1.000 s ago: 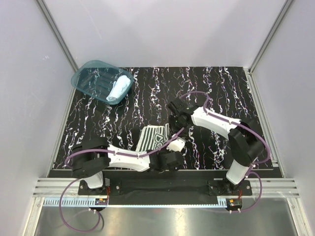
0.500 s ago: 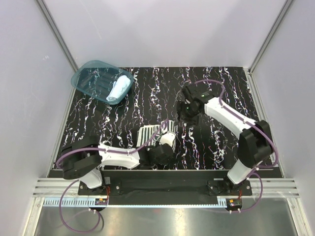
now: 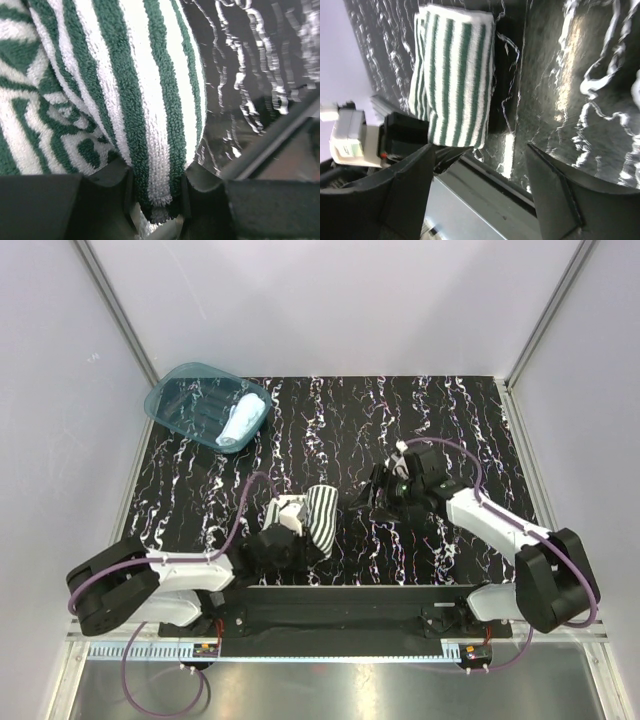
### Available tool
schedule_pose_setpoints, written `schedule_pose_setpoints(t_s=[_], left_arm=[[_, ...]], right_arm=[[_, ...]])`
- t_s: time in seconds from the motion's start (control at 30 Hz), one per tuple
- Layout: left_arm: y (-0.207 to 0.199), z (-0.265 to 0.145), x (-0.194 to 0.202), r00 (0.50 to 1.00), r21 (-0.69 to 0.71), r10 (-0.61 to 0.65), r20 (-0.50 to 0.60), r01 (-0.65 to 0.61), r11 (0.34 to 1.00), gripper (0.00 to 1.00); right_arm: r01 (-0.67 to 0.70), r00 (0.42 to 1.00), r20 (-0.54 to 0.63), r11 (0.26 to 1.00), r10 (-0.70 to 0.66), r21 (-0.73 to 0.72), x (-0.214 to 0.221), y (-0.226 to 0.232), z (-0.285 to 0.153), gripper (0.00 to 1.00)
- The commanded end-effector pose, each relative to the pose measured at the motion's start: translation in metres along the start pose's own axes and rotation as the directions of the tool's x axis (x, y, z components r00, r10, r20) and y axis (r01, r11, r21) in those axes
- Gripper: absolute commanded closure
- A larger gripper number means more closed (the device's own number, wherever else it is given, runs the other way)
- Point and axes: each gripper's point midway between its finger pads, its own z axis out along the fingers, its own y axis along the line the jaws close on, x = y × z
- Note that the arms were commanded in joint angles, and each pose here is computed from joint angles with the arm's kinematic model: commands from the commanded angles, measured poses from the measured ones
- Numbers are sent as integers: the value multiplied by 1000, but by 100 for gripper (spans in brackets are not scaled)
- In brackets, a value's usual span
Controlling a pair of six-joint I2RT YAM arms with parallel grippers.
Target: Roll the towels
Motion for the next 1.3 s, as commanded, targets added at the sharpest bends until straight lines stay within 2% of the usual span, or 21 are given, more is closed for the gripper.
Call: schedule_pose_setpoints(t_s=[0.0, 0.07, 0.23, 0.3, 0.43, 0.57, 0.7, 0.73, 0.83, 0.87, 0.9, 0.93, 0.97, 1.0, 1.03, 1.1, 1.13, 1.17, 1.2, 1.23, 1.27], left_arm=[[-26, -11, -5, 993, 201, -113, 29, 105, 974, 92], [-25, -22, -9, 981, 276, -172, 94, 140, 951, 94], [-27, -36, -21, 945, 395, -301, 131, 229, 890, 94], [-14, -36, -5, 941, 374, -324, 95, 268, 888, 94], [-22, -44, -16, 915, 456, -389, 107, 302, 837, 94], [-29, -42, -11, 915, 495, -398, 59, 319, 808, 93], [-24, -33, 1, 913, 467, -408, 7, 357, 809, 93], [-23, -33, 2, 916, 464, -401, 13, 350, 814, 93], [-23, -36, 1, 923, 466, -385, 28, 329, 821, 90], [-23, -35, 2, 925, 463, -378, 20, 327, 824, 87], [-27, -36, -1, 930, 476, -367, 24, 312, 822, 81], [-25, -33, 8, 939, 454, -344, -13, 312, 835, 67], [-28, -30, 6, 944, 460, -328, -18, 300, 836, 58], [-33, -32, 1, 956, 481, -294, -1, 258, 838, 52], [-30, -30, 14, 961, 455, -270, -52, 264, 851, 33], [-40, -26, -1, 978, 471, -207, -17, 191, 862, 20], [-26, -20, 14, 978, 384, -195, -75, 209, 899, 12], [-38, -20, -6, 986, 402, -167, -31, 165, 900, 1], [-37, -19, -5, 994, 377, -106, -25, 107, 920, 1], [-21, -15, 5, 994, 271, -87, -68, 102, 957, 1], [-25, -19, -6, 998, 261, -54, -38, 62, 963, 1]], right_arm=[[24, 999, 45, 952, -10, -304, -5, 48, -1, 20], [6, 999, 43, 938, 9, -346, 0, 45, 5, 18], [13, 1000, -5, 909, -17, -418, 18, 50, 28, 16], [13, 1000, -16, 913, -21, -407, 22, 46, 40, 16], [11, 999, -41, 919, -30, -395, 34, 43, 62, 16], [7, 997, -72, 928, -36, -372, 46, 38, 84, 17], [-10, 995, -99, 943, -24, -333, 55, 28, 109, 18], [-13, 996, -93, 942, -20, -335, 53, 28, 112, 18], [-18, 996, -85, 947, -9, -320, 53, 25, 122, 31], [-19, 997, -83, 948, -8, -318, 52, 25, 124, 46], [-18, 997, -78, 948, -7, -317, 51, 25, 125, 55], [-18, 997, -75, 949, -6, -313, 51, 26, 125, 64], [-15, 998, -68, 952, -6, -305, 49, 25, 124, 77], [-5, 998, -54, 953, -12, -303, 46, 28, 121, 81], [0, 998, -64, 965, -18, -263, 48, 22, 120, 83], [37, 999, -15, 977, -41, -208, 38, 22, 112, 85], [44, 998, -36, 990, -49, -135, 43, 8, 109, 85], [53, 998, -24, 994, -56, -97, 40, 2, 107, 84], [65, 998, -21, 995, -67, -80, 38, 0, 102, 85], [62, 997, -34, 997, -63, -35, 38, -13, 98, 85], [53, 998, -27, 999, -53, -7, 36, -21, 95, 85]])
